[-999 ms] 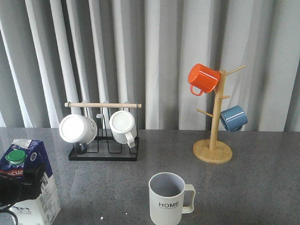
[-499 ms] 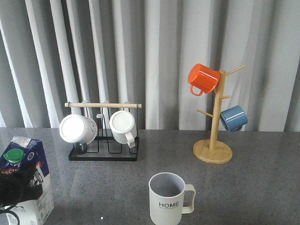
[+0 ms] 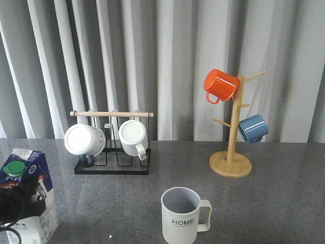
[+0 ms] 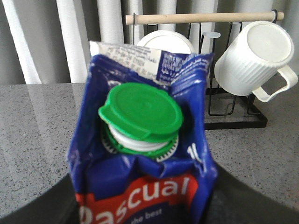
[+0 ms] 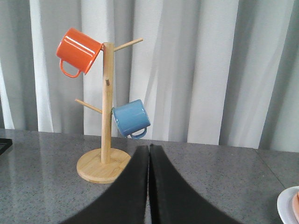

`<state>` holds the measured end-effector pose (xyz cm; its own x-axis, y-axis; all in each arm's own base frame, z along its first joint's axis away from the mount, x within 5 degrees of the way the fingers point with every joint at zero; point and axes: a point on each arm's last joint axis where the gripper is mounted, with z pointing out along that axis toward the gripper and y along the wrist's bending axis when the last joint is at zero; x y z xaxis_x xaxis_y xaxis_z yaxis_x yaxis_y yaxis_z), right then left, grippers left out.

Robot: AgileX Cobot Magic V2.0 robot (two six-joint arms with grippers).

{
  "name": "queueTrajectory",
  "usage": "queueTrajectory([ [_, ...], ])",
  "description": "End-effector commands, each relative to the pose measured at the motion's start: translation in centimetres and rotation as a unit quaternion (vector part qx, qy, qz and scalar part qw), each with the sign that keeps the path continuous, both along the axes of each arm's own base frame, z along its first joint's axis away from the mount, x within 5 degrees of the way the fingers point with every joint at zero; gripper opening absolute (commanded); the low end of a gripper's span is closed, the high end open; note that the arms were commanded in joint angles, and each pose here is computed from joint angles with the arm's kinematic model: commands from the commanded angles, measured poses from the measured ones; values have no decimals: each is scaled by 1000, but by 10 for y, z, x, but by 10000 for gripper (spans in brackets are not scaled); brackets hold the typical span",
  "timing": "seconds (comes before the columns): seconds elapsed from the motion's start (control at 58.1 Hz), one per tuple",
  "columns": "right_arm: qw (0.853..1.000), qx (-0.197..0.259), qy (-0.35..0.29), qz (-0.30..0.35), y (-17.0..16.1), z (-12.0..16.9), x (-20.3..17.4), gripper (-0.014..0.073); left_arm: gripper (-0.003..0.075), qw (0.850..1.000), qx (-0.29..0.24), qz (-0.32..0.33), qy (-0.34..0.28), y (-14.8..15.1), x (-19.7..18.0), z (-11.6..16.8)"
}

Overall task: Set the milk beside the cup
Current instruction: 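Grasp the milk carton with the left gripper and lift it, then carry the milk carton with the left gripper toward the mug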

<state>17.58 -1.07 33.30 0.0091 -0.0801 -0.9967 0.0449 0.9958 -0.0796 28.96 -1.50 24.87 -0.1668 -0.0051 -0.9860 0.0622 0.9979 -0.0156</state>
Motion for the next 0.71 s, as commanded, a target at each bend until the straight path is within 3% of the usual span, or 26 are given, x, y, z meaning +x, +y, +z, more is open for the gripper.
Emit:
queueTrajectory([
  [0.0,998,-7,-56,3,0,19,-2,-9,156,998,-18,4,-68,1,0,23],
  [0.396,998,-7,-56,3,0,19,-2,-9,156,995,-60,6,-83,-7,-17,79],
  [0.689,998,-7,-56,3,0,19,-2,-9,156,986,-79,-80,-120,-55,-19,120],
])
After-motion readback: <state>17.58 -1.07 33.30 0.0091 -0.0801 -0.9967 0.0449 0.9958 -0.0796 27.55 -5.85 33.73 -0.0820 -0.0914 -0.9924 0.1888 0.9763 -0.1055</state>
